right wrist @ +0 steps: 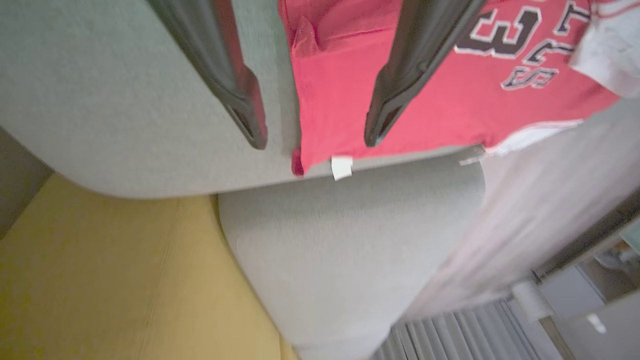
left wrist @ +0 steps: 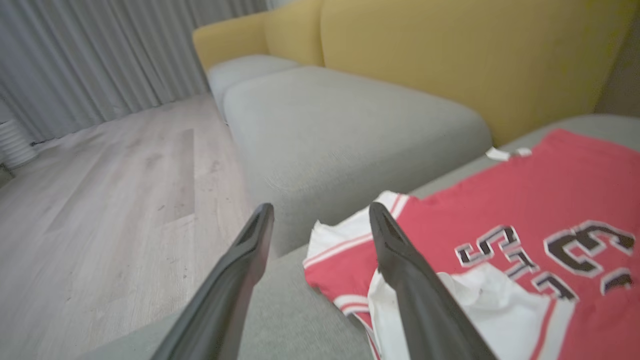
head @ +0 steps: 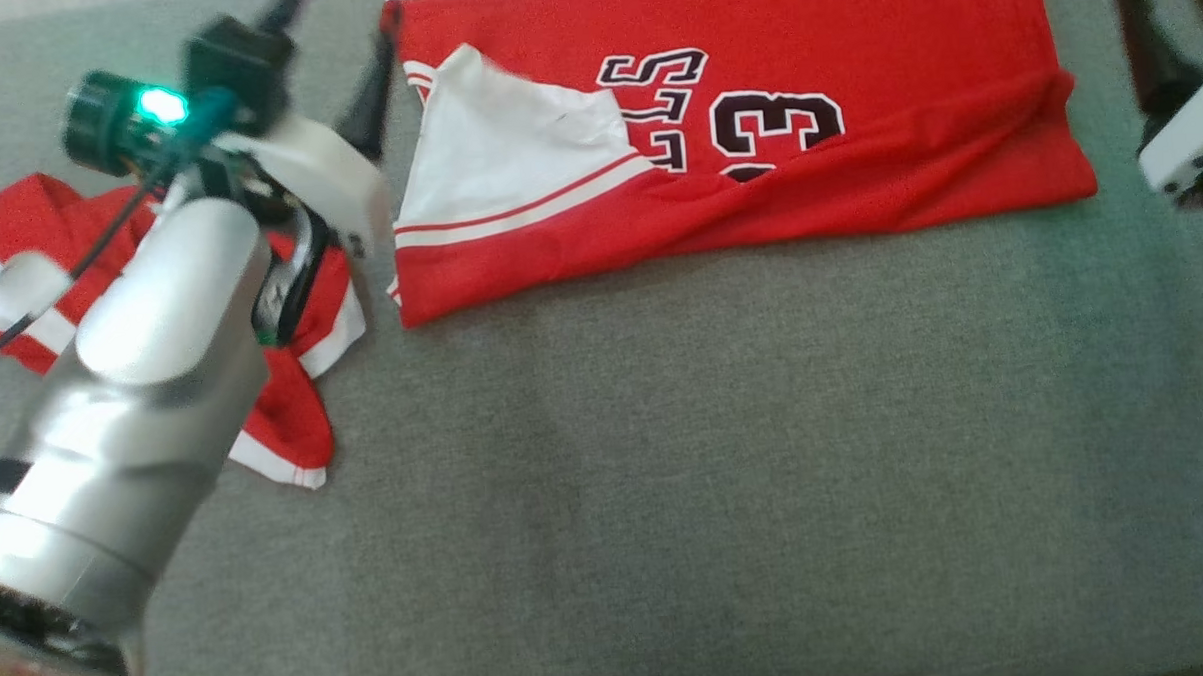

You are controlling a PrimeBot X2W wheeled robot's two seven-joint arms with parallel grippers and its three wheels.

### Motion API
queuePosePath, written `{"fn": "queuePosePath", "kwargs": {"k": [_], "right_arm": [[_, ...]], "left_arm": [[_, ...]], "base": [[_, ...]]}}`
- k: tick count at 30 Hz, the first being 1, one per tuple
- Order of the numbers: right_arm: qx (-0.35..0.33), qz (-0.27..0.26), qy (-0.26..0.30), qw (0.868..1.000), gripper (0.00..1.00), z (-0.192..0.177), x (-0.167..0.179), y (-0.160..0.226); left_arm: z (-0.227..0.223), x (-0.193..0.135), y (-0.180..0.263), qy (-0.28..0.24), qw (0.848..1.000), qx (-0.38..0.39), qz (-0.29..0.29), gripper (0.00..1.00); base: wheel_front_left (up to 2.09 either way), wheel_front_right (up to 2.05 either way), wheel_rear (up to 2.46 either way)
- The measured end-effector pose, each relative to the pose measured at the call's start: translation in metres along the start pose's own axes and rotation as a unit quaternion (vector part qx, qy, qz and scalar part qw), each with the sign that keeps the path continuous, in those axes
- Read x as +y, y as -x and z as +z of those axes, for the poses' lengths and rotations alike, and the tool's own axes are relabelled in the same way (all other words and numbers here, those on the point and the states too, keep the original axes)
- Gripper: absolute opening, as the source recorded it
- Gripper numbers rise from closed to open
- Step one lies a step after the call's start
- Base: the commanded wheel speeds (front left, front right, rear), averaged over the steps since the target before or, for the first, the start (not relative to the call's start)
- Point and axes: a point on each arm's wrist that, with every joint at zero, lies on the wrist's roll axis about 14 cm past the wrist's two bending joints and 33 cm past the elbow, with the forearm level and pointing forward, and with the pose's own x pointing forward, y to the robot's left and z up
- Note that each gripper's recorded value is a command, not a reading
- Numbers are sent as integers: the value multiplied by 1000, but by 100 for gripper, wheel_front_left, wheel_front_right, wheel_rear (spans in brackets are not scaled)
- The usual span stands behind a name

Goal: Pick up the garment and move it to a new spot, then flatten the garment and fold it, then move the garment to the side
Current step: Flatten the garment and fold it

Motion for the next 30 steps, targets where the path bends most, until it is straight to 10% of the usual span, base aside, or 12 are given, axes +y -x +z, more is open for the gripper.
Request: {"fn": "queuePosePath", "kwargs": {"k": [7, 15, 30], "right_arm": [[-210, 18, -28, 977, 100, 59, 21, 25], [-239, 20, -41, 970, 100, 23, 43, 69], [-217, -22, -57, 974, 100, -46, 63, 122]], "left_arm": [[66, 13, 22, 72, 982, -154, 80, 100], [83, -8, 85, 121, 957, -235, 118, 100], [19, -48, 111, 149, 963, -185, 124, 100]], "base": [[0, 0, 0], [0, 0, 0], [0, 0, 0]]}}
